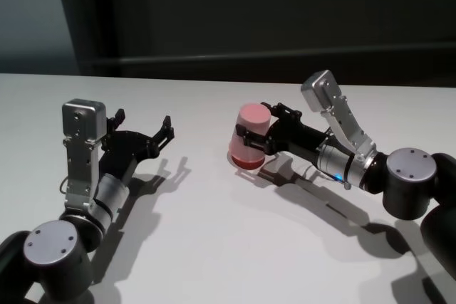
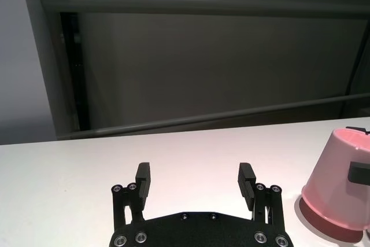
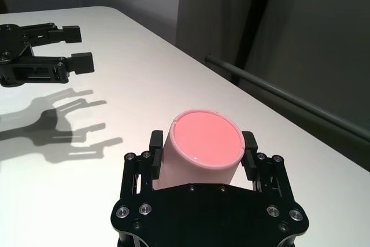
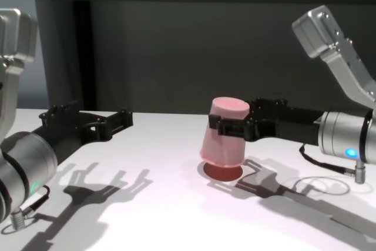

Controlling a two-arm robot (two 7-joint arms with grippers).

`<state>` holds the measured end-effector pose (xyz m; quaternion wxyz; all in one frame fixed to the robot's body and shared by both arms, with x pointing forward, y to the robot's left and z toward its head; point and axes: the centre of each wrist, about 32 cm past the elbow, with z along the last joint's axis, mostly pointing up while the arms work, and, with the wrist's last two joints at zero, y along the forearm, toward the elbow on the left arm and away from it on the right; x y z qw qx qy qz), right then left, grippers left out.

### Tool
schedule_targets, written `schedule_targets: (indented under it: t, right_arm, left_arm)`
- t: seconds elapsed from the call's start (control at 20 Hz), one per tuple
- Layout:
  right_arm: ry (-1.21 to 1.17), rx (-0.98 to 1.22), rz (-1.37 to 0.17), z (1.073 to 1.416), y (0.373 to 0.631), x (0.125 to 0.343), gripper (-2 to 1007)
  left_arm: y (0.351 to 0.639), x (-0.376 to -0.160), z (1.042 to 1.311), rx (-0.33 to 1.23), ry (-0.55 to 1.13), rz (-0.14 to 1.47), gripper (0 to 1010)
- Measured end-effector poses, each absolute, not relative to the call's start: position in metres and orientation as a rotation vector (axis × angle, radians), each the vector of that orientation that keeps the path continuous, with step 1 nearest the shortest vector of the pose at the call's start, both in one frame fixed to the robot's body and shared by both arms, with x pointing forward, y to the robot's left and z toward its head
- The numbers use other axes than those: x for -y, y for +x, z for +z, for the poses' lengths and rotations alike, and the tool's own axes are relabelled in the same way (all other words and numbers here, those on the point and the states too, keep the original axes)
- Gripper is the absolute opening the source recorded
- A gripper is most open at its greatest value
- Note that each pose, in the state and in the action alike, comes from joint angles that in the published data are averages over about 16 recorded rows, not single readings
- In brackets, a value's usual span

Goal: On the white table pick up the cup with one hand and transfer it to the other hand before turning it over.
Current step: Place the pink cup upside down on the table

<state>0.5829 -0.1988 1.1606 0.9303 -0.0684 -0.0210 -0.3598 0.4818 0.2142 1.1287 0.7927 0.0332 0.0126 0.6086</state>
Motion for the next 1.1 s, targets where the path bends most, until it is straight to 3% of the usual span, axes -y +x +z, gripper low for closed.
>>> schedule_targets:
  t: [0.35,1.1]
  right_arm:
    - [-0.162,0.027,-0.715,1.152,0.583,0.194,810]
    - [-0.054,0.068,-0.745,1.145,0.587,0.191,992]
  left_arm:
    - [0.482,-0.214,1.129,-0.027,0.072,1.309,1001]
    - [0.482,-0.214,1.129,-0.027,0.072,1.309,1001]
